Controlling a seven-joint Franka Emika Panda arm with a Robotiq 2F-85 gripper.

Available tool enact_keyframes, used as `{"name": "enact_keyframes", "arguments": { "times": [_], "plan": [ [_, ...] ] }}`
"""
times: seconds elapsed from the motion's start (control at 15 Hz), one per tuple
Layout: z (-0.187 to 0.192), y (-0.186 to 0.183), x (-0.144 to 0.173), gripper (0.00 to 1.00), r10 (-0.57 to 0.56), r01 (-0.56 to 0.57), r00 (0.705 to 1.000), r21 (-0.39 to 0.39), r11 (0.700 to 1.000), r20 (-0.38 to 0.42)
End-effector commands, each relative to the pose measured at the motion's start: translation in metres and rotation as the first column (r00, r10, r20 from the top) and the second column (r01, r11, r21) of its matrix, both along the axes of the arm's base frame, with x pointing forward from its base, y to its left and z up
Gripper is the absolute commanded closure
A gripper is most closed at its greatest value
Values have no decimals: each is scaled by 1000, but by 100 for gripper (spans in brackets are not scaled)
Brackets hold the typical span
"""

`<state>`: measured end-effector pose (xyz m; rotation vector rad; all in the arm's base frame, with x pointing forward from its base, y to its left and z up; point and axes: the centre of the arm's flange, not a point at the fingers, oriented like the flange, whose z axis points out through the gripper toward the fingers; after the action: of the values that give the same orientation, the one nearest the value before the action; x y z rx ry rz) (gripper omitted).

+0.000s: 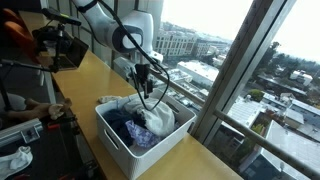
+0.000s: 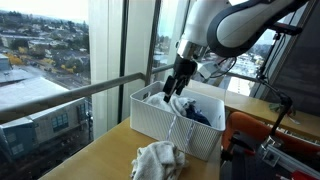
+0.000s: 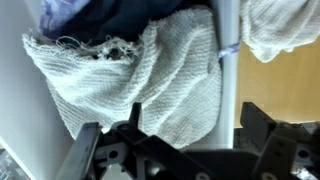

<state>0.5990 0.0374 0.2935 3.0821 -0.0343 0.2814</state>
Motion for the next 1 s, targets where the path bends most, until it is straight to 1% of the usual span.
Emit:
{"name": "enact_keyframes", "arguments": {
  "times": [0.0, 0.13, 0.27, 0.47, 0.6, 0.8, 0.93],
  "plan": [
    [28, 35, -10, 0, 39, -39, 998, 8, 999, 39],
    [35, 61, -14, 0, 75, -76, 996, 14, 997, 57],
    [33, 88, -22, 0, 117, -119, 991, 24, 993, 63],
    [12, 128, -32, 0, 175, -177, 984, 41, 983, 43],
    [-4, 148, -41, 0, 207, -208, 978, 54, 977, 24],
    [-32, 166, -49, 0, 239, -237, 971, 60, 970, -15],
    [-49, 171, -53, 0, 251, -248, 967, 61, 967, -38]
  ]
}}
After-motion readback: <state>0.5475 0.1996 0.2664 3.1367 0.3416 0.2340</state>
